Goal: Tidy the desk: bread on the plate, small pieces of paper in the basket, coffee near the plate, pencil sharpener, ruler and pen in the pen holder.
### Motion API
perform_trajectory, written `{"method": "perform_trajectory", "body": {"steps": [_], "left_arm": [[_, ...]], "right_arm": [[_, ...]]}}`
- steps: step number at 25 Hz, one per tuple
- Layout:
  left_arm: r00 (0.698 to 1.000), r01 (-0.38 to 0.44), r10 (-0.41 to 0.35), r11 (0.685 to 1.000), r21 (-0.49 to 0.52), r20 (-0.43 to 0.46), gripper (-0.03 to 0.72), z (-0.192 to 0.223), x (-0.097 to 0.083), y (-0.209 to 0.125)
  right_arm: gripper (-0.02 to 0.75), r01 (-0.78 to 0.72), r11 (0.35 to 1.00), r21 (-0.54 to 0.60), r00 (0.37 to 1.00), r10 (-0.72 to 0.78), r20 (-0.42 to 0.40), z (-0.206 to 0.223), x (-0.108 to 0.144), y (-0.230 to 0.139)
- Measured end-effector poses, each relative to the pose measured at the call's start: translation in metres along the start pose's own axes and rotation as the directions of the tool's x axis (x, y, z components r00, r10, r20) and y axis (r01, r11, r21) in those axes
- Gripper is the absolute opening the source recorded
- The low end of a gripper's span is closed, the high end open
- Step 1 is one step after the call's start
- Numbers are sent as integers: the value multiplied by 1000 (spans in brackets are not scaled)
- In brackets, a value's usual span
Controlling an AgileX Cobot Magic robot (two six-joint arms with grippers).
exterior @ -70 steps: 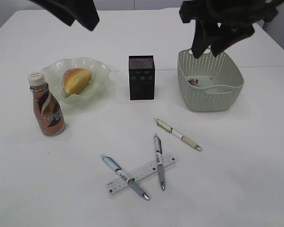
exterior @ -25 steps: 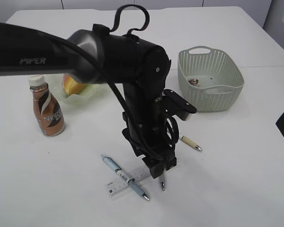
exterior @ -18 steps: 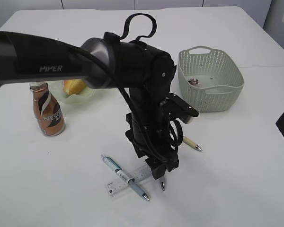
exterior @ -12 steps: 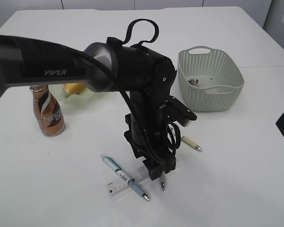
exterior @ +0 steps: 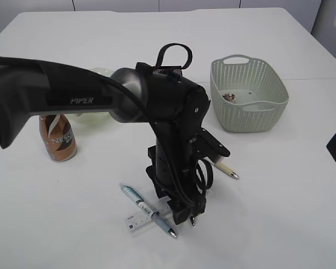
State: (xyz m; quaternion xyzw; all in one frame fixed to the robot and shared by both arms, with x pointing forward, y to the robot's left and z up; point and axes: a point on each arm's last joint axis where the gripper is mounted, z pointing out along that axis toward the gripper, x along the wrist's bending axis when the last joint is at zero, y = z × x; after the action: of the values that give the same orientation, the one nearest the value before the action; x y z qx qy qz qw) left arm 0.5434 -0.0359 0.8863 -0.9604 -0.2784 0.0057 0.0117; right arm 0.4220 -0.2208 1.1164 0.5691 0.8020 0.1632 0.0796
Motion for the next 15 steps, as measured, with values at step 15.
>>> {"method": "perform_trajectory", "body": {"steps": [15], "left_arm": [[1000,0,0,1000,12,2,398,6,0,0]], "right_arm": [[328,6,1000,0,1000,-6,0,0,0,0]]}}
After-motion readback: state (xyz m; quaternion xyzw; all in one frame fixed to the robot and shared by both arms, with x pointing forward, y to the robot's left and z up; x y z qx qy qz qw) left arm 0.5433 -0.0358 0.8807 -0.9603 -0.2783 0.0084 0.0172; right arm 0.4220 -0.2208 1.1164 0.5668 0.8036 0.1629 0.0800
